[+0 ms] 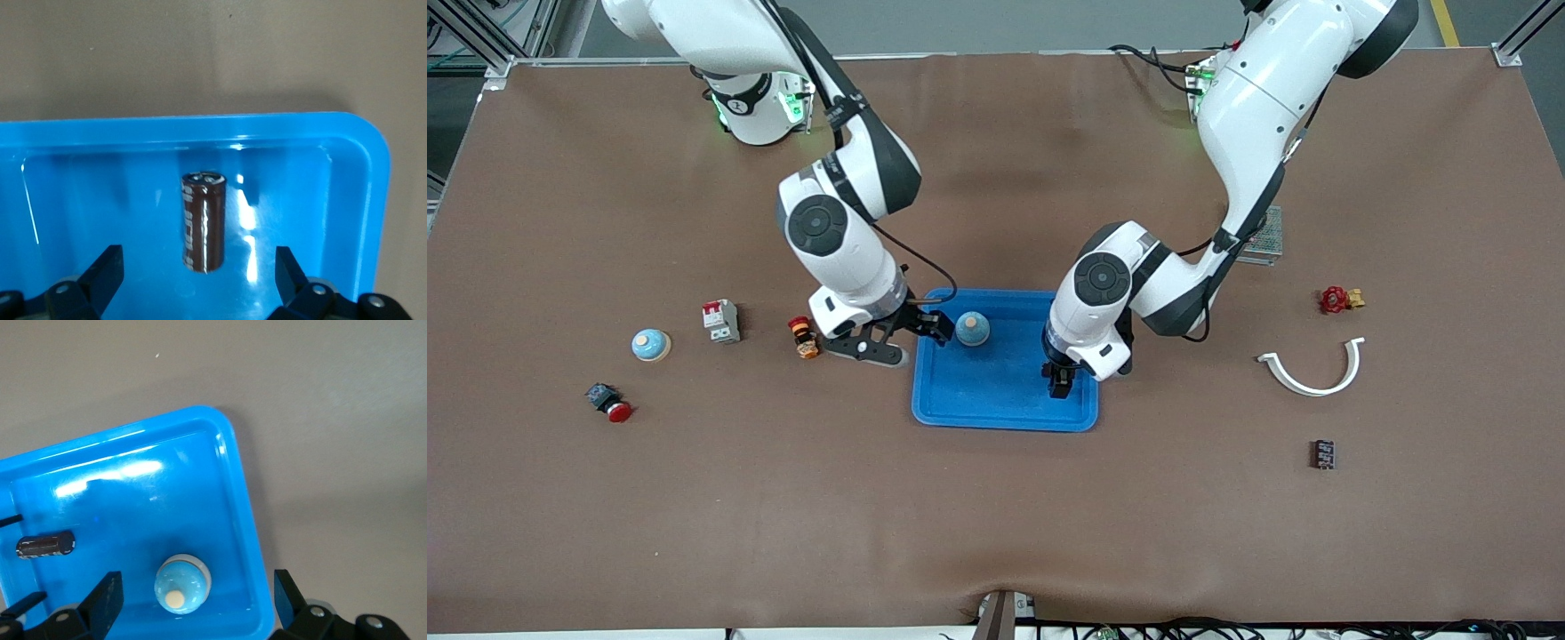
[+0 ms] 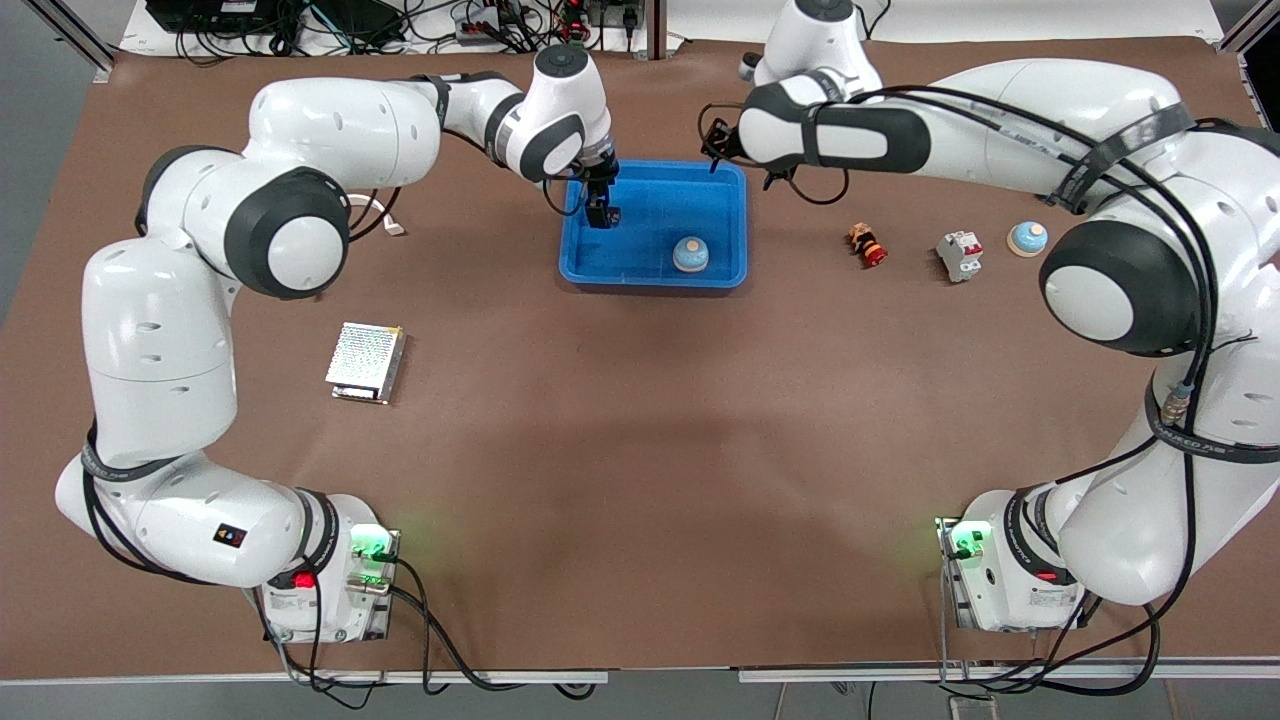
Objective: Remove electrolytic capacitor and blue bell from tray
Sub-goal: 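Grasp the second capacitor with the left gripper while the right gripper grasps the bell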
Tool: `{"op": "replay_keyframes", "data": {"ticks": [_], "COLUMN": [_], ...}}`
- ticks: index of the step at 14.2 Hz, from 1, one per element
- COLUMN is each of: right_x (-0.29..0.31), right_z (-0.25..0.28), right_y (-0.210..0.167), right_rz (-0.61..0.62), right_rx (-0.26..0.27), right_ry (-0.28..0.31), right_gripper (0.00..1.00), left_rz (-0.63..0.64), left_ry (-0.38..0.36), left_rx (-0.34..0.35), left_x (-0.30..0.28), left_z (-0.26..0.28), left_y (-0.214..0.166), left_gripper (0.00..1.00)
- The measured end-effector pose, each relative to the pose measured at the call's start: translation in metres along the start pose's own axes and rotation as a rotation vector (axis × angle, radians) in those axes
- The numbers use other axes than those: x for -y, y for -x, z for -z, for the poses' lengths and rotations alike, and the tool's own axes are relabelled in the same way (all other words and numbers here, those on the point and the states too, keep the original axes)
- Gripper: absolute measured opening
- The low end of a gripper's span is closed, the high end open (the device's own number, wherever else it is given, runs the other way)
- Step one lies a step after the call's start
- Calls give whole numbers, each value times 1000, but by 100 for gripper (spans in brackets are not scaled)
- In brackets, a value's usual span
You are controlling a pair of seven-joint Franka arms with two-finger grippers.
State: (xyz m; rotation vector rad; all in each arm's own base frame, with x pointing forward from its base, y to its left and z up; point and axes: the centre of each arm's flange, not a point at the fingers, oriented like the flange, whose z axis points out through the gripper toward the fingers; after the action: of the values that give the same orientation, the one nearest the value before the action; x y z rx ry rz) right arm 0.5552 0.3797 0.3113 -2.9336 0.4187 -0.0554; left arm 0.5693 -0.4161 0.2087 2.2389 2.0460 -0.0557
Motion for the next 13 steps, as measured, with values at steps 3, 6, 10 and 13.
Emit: {"op": "replay_keyframes", "data": {"ticks": [3,6,10,13], "right_x": [16,23,28,31], "right_z": [-29,-55,-81,-99], "right_y": [22,38,52,63], "right_rz": [-21,-15,4,11], "right_rx": [-7,-2,-38,-49], "right_ry": [-1,16,56,69], "right_gripper": [100,100,100,100], "left_rz": [-25,-49,-60,-103], "left_ry": [8,13,15,25], "left_rx": [-17,-32,-38,-49], "left_x": [7,13,15,14], "left_z": [-11,-21,-26,-26], "left_y": [-5,-10,-11,-12], "left_gripper": [100,100,93,62]}}
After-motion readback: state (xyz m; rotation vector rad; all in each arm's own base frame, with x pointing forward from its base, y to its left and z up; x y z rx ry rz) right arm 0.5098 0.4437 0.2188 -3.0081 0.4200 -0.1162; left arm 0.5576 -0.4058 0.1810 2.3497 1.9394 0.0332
